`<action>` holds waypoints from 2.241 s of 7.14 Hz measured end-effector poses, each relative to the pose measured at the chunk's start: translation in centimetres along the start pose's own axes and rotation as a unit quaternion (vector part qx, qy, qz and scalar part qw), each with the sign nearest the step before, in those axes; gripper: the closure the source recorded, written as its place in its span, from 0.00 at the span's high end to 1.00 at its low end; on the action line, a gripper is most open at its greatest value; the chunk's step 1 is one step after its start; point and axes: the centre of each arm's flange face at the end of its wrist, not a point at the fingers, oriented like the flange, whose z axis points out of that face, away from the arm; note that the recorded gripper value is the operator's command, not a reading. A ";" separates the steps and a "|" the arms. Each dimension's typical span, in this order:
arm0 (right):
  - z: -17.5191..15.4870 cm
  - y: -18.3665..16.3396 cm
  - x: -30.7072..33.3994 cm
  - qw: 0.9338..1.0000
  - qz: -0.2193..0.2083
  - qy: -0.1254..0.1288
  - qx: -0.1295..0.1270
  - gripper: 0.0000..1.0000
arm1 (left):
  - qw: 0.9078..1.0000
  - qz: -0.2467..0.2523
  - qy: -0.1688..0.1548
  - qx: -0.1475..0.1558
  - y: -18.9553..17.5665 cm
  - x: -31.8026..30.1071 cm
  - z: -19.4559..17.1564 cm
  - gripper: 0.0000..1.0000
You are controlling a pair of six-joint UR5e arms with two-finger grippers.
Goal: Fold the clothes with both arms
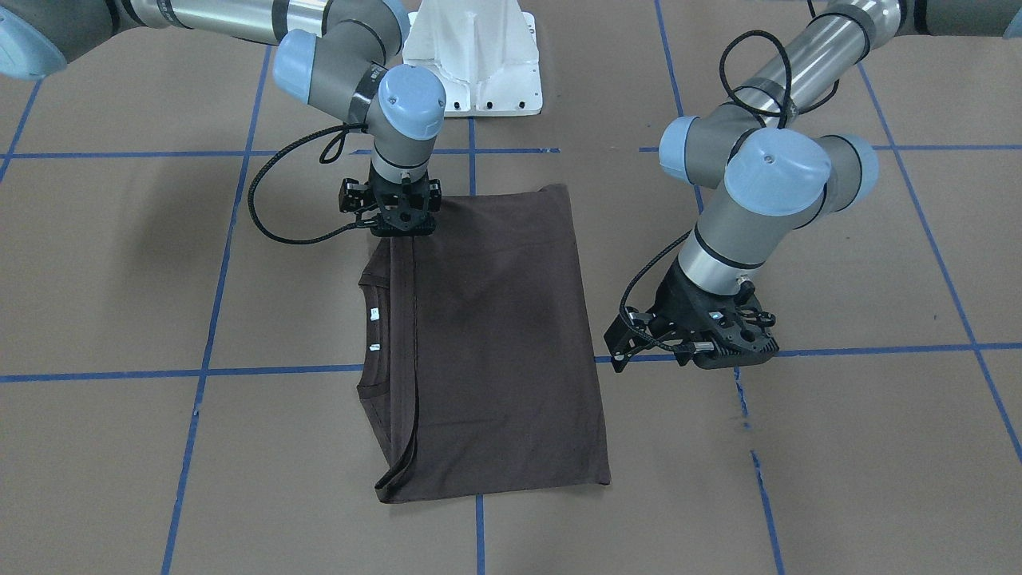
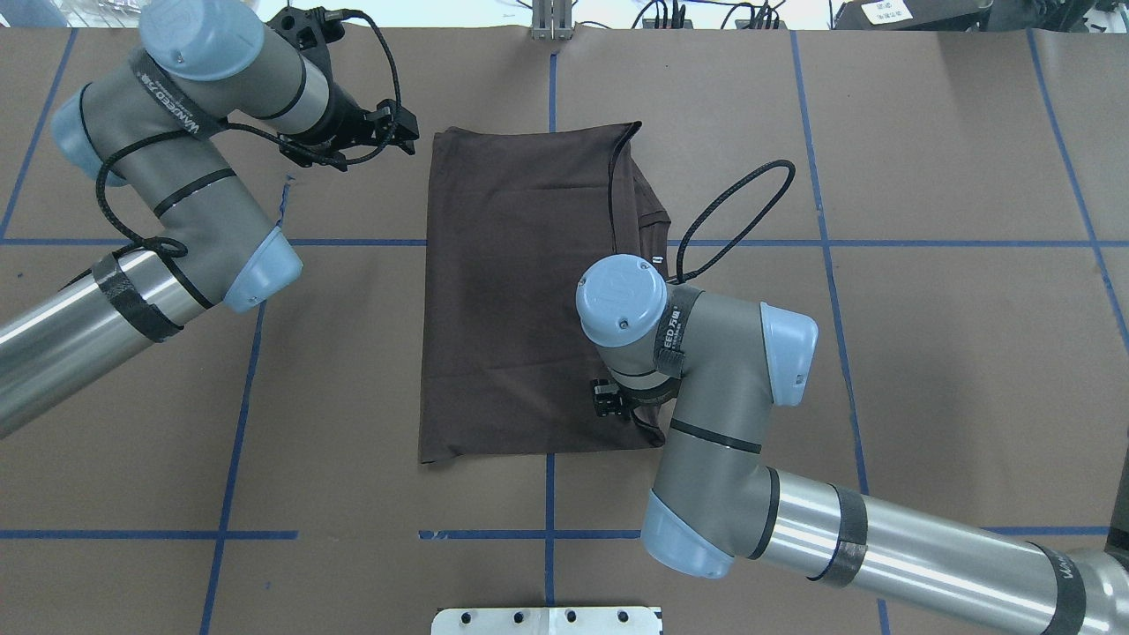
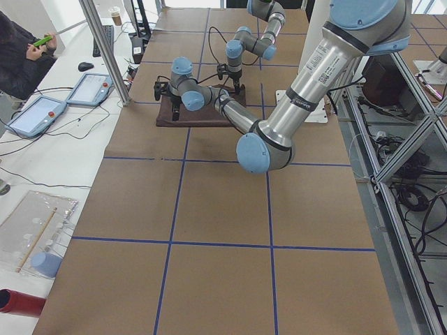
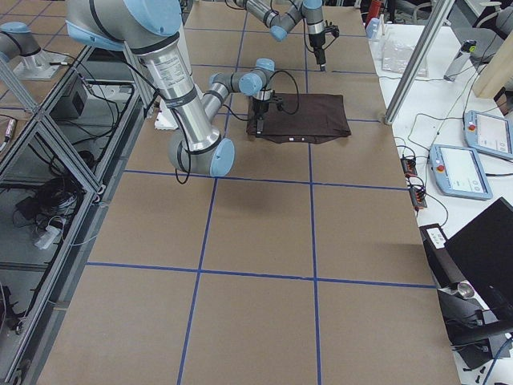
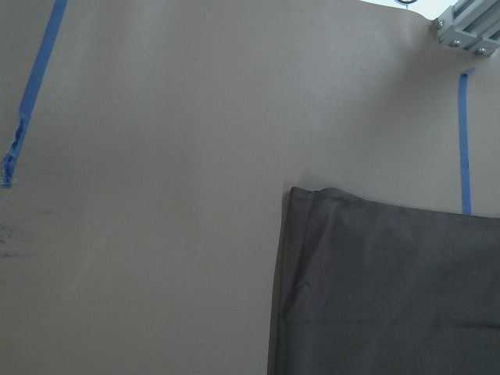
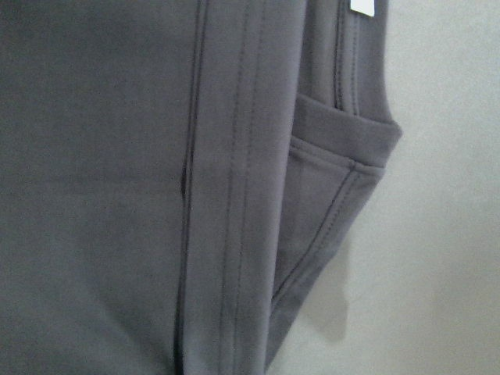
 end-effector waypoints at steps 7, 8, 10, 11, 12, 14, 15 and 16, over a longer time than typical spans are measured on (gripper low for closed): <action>1.5 1.2 7.7 1.000 0.015 0.014 0.006 1.00 | 1.000 0.001 0.003 -0.005 0.7 0.5 0.3 1.00; -0.1 1.9 8.5 1.000 0.009 -0.001 0.015 1.00 | 1.000 0.001 0.003 -0.005 0.7 0.6 0.3 1.00; -3.9 1.5 7.1 0.999 -0.003 -0.034 0.038 1.00 | 1.000 0.002 0.003 -0.005 0.7 0.6 0.3 1.00; -5.1 0.4 5.3 0.998 -0.009 -0.045 0.047 1.00 | 1.000 0.003 0.003 -0.005 0.8 0.5 0.3 1.00; -4.7 -1.0 3.4 0.997 -0.013 -0.054 0.054 1.00 | 1.000 0.004 0.003 -0.006 0.8 0.5 0.3 1.00; -2.1 -3.0 1.8 0.997 -0.015 -0.059 0.054 1.00 | 1.000 0.004 0.002 -0.006 0.8 0.4 0.4 1.00; -1.4 -3.1 1.7 0.997 -0.014 -0.061 0.046 1.00 | 1.000 0.004 0.002 -0.006 0.8 0.4 0.4 1.00; -0.9 -2.9 1.8 0.998 -0.010 -0.062 0.031 1.00 | 1.000 0.004 0.002 -0.005 0.8 0.4 0.4 1.00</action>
